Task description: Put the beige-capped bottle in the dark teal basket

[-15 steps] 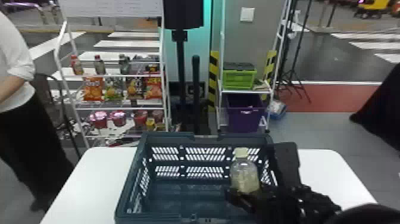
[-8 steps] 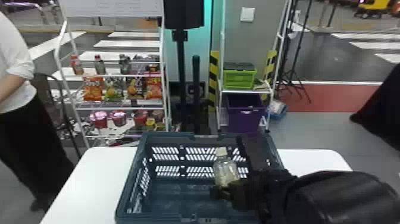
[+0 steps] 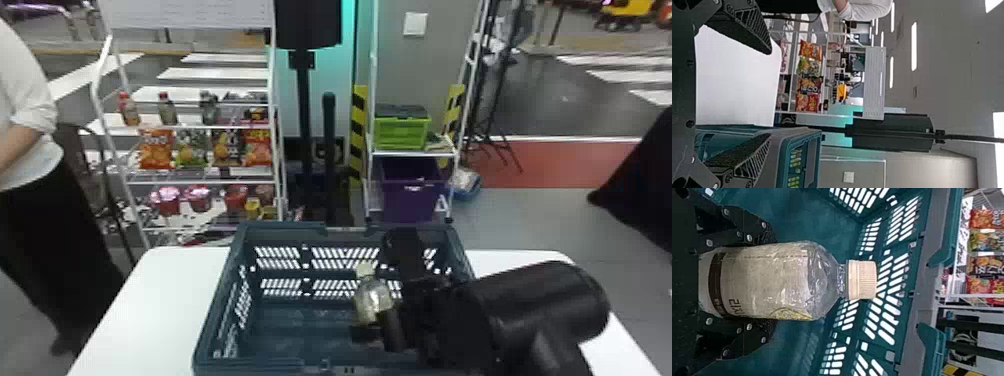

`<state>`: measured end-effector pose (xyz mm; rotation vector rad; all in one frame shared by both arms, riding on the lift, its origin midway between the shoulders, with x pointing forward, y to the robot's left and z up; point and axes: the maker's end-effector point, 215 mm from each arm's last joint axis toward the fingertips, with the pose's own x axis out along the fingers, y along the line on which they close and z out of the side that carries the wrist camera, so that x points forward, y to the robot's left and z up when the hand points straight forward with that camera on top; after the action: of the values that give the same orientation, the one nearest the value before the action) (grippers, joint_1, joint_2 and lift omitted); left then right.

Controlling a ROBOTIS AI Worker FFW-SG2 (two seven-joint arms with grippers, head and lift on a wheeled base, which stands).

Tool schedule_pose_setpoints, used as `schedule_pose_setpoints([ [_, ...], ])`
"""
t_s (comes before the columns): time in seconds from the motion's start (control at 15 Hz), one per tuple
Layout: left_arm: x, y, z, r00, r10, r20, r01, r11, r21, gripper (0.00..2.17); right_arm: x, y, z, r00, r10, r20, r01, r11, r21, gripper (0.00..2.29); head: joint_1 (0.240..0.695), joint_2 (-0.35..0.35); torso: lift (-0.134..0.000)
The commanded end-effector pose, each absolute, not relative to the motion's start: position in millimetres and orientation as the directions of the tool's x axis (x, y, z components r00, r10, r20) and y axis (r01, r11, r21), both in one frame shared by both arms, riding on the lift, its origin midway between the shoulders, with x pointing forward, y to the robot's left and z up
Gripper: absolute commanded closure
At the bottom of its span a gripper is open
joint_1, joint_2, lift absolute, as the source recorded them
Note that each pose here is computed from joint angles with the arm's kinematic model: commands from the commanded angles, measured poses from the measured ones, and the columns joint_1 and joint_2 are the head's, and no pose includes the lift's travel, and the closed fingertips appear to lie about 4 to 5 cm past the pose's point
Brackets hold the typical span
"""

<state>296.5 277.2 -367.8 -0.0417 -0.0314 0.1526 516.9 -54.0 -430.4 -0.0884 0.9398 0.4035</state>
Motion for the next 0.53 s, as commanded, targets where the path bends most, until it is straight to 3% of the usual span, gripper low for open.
schedule_pose_setpoints([
  [0.0, 297.2, 278.7, -367.9, 0.987, 0.156, 0.029, -0.154, 0.987, -0.045, 0.14, 517.8, -55.6, -440.2, 0.501, 0.291, -0.815, -0.370, 0.923, 0.102, 2.29, 0.499, 0.000, 0.000],
  [0.2, 297.9, 279.1, -368.6, 0.987, 0.157, 0.028, -0.155, 0.987, -0.045, 0.14, 517.6, -55.9, -445.7, 0.486, 0.291, -0.824, -0.369, 0.923, 0.108, 2.29, 0.499, 0.000, 0.000],
  [0.27, 297.9, 279.1, -368.6, 0.987, 0.157, 0.028, -0.155, 0.987, -0.045, 0.14, 517.7, -55.7, -446.2, 0.484, 0.291, -0.825, -0.369, 0.923, 0.109, 2.17, 0.499, 0.000, 0.000],
  [0.4, 297.8, 280.9, -369.1, 0.987, 0.159, 0.028, -0.158, 0.986, -0.044, 0.14, 517.0, -53.3, -446.6, 0.478, 0.300, -0.825, -0.371, 0.921, 0.120, 1.47, 0.499, 0.000, 0.000],
  [0.47, 298.2, 282.0, -369.3, 0.987, 0.161, 0.028, -0.160, 0.986, -0.044, 0.14, 515.2, -54.2, -447.9, 0.471, 0.298, -0.830, -0.371, 0.921, 0.120, 0.84, 0.499, 0.000, 0.000],
])
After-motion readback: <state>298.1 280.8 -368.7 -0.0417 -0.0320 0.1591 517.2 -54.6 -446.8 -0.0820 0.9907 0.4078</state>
